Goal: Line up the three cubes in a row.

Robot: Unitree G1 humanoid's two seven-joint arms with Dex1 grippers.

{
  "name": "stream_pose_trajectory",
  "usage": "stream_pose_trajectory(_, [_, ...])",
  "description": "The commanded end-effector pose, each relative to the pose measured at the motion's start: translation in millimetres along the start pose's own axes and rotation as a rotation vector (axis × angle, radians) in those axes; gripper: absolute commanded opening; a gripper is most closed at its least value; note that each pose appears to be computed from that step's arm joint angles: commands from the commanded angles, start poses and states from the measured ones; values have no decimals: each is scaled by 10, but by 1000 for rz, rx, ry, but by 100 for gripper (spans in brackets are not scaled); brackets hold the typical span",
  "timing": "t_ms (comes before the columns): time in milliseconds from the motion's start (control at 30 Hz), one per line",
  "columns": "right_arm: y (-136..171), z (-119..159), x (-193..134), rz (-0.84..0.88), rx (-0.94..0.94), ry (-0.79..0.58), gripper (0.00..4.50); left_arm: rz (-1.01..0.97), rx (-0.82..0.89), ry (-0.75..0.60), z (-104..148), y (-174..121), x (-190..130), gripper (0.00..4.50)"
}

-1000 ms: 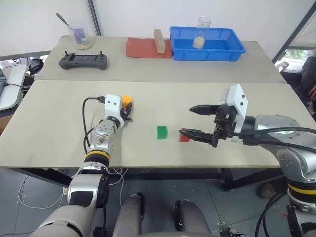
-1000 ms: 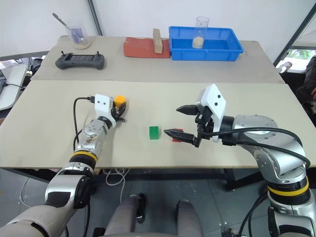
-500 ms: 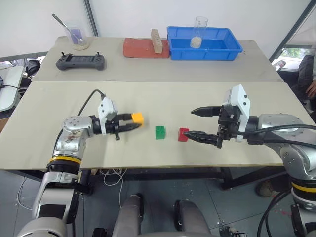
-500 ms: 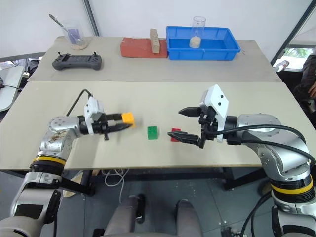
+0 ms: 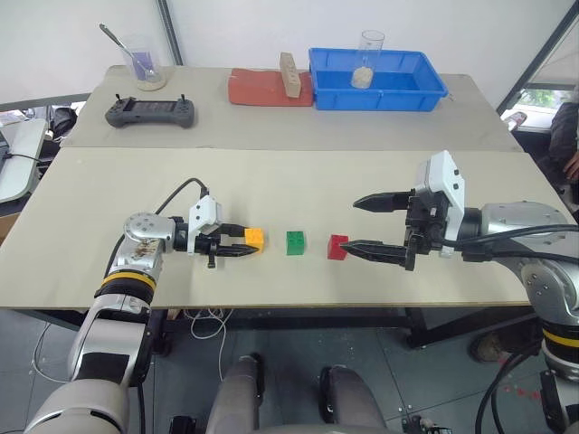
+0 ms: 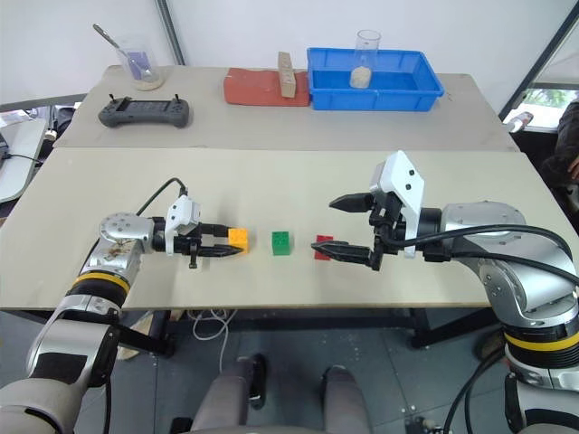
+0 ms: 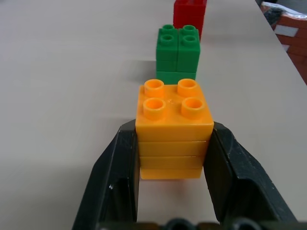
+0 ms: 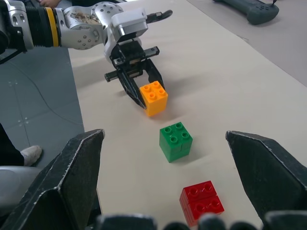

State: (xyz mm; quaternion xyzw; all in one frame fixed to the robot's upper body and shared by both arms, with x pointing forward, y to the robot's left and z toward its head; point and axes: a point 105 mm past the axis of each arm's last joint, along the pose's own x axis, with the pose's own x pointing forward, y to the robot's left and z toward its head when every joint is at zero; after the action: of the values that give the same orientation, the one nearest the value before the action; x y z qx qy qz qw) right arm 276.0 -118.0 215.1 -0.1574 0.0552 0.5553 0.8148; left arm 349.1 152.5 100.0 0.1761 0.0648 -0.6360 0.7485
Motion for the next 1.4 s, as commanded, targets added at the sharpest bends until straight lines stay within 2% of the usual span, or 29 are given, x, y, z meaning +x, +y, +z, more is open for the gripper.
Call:
stream_pose_trajectory(33, [14,119,-68,-17,-46,-21,450,-18,22,10,29,18,-32,134])
stream_pose_trajectory(500, [40,82,-53,-12,-46,-15,450,35,16,49,-59,99,-48,134])
stream_pose_trajectory(567, [40,85,-48,-12,-47,-16,450,47,19,50,-53,117,-54,236])
stream_pose_trajectory(633, [33,83,-48,-13,-46,-17,450,53,17,52,-53,127,-60,311])
stream_pose_trajectory(700, [25,82,-45,-15,-46,-18,450,63,11,47,-43,144,-67,415])
stream_pose_trajectory(733, [20,80,-43,-15,-46,-19,450,63,14,46,-38,144,-76,445])
stream_pose_trajectory(1000, [-8,74,-21,-12,-44,-29,450,124,17,27,30,175,-303,445])
stream_pose_trajectory(1200, [-109,116,-160,-84,-60,-36,450,220,-71,-2,532,134,-697,445])
stream_pose_trajectory(1400, [-194,4,-314,-139,-54,4,450,359,46,80,797,123,-974,445])
